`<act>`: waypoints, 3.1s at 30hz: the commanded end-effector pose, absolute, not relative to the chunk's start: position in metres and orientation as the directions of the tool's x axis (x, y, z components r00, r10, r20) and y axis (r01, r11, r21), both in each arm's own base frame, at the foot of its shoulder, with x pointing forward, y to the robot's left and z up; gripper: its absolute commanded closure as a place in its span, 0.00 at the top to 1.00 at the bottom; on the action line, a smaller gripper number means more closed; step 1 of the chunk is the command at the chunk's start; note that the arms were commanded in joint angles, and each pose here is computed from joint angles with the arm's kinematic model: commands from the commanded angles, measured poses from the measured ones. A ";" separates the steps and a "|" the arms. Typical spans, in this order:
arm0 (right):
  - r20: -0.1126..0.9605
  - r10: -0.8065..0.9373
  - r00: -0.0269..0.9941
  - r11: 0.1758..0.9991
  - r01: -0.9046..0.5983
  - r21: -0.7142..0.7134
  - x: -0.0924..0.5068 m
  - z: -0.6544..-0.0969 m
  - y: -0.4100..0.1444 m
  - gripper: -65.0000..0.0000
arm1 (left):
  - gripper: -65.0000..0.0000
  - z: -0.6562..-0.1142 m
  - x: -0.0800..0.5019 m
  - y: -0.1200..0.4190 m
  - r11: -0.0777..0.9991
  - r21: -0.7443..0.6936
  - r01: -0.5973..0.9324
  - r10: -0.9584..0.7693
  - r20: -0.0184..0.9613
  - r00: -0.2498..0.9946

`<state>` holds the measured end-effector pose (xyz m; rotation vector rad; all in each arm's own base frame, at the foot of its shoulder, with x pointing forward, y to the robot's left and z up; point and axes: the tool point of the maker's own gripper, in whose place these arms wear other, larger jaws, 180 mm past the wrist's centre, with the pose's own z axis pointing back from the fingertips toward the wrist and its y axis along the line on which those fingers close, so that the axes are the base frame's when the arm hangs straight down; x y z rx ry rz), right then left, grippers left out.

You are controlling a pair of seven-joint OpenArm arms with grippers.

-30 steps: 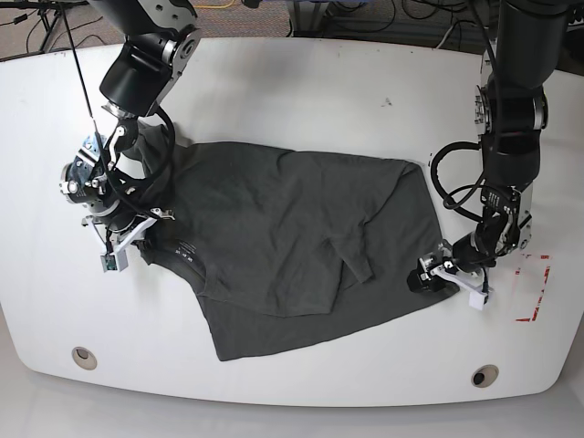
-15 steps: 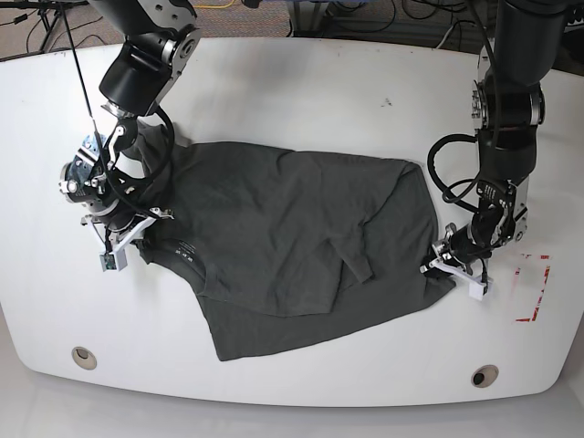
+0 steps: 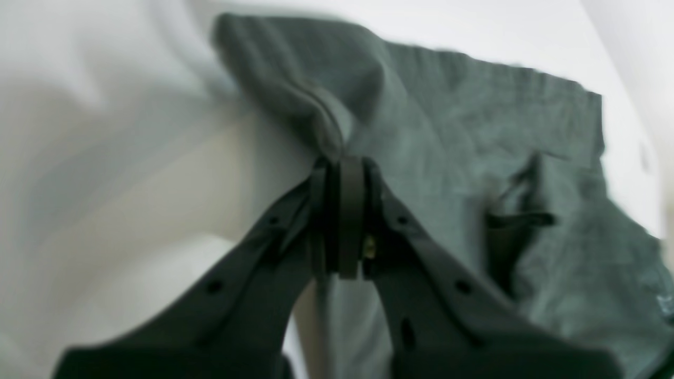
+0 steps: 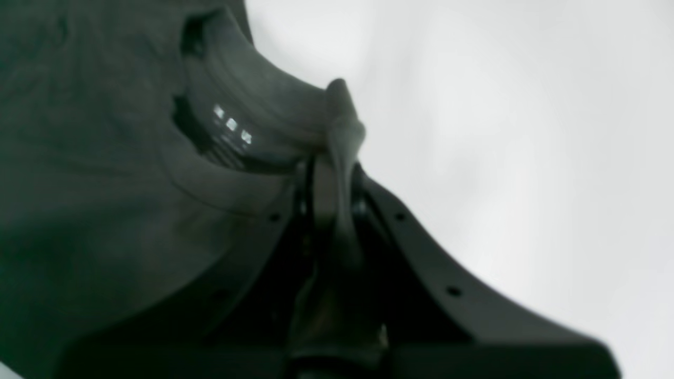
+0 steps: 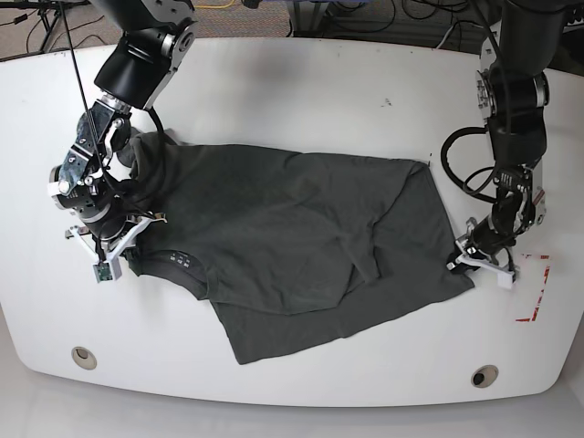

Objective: Fold the T-shirt properly
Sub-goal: 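Grasp the opposite shirt edge with the left gripper, then lift the shirt with both grippers and stretch it between them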

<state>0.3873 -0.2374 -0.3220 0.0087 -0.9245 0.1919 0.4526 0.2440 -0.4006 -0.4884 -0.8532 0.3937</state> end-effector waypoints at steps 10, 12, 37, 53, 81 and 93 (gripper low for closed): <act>0.861 0.306 0.406 0.946 -0.231 -0.227 0.392 -0.254 -0.212 0.00 | 0.00 -0.317 0.445 0.271 0.880 -0.474 0.014 0.407 0.770 0.492; 0.864 0.316 0.393 0.942 -0.236 -0.237 0.394 -0.249 -0.210 0.00 | 0.00 -0.305 0.442 0.275 0.888 -0.459 0.028 0.391 0.786 0.479; 0.885 0.425 0.187 0.901 -0.177 -0.396 0.480 -0.093 -0.223 0.00 | 0.00 -0.072 0.445 0.340 0.979 -0.178 0.097 0.169 0.981 0.098; 0.898 0.437 0.051 0.898 -0.075 -0.433 0.513 0.038 -0.250 0.00 | 0.00 0.050 0.460 0.365 0.983 -0.150 0.108 0.156 0.986 -0.055; 0.846 0.242 0.475 0.969 -0.080 -0.232 0.383 -0.232 -0.292 0.00 | 0.00 -0.146 0.388 0.375 0.964 -0.263 0.023 0.241 0.913 0.329; 0.770 0.093 0.631 0.995 -0.074 -0.059 0.294 -0.331 -0.283 0.00 | 0.00 -0.223 0.297 0.377 0.967 -0.252 -0.039 0.236 0.829 0.507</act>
